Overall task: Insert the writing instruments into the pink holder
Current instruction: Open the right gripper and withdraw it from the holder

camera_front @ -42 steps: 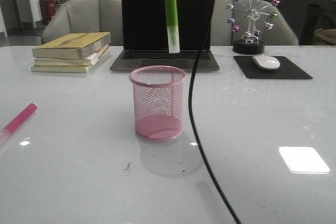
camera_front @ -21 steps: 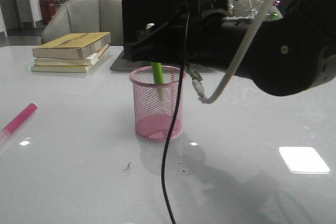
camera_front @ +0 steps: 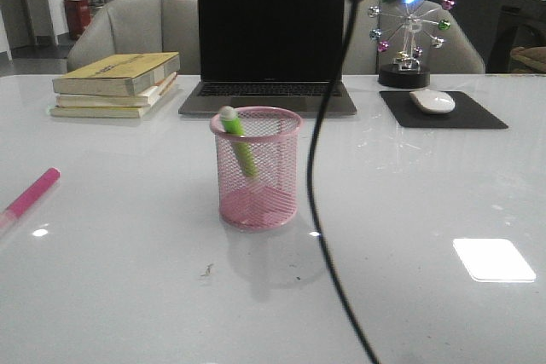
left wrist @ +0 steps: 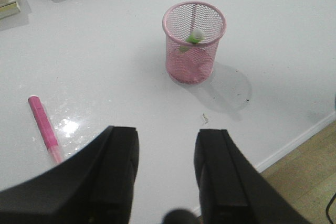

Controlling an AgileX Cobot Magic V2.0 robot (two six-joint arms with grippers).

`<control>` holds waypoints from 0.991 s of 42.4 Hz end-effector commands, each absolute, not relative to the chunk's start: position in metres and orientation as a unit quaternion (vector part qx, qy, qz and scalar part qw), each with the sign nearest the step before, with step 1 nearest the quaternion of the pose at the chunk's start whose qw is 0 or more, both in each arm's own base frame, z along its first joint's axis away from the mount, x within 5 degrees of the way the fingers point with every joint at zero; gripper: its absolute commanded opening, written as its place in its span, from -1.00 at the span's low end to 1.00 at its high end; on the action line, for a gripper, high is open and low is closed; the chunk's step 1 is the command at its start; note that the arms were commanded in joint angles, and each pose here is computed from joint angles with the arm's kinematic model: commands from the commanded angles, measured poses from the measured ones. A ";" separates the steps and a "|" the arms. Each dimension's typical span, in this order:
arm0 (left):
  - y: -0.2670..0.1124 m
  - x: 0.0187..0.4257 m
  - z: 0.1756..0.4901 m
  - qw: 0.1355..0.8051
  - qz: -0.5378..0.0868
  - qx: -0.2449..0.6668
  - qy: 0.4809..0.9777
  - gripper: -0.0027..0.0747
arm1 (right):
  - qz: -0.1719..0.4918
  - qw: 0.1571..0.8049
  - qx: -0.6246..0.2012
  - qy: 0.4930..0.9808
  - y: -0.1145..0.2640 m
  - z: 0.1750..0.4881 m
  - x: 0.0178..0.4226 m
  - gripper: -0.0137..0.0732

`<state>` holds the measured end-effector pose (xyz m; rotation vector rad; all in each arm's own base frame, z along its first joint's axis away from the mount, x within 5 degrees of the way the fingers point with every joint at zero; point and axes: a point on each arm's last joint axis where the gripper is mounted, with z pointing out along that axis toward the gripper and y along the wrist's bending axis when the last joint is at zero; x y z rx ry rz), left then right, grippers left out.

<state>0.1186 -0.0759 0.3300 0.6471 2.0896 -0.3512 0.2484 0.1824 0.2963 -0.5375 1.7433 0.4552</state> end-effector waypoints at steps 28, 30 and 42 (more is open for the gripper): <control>-0.064 0.160 0.322 0.382 -0.093 0.152 0.907 0.31 | 0.144 0.408 -0.282 0.856 0.114 0.337 0.152 0.39; -0.062 0.170 0.319 0.362 -0.083 0.137 0.918 0.30 | 0.144 0.408 -0.282 0.856 0.114 0.337 0.152 0.39; -0.045 0.259 0.290 0.285 -0.041 0.061 0.956 0.30 | 0.144 0.407 -0.282 0.857 0.114 0.337 0.152 0.39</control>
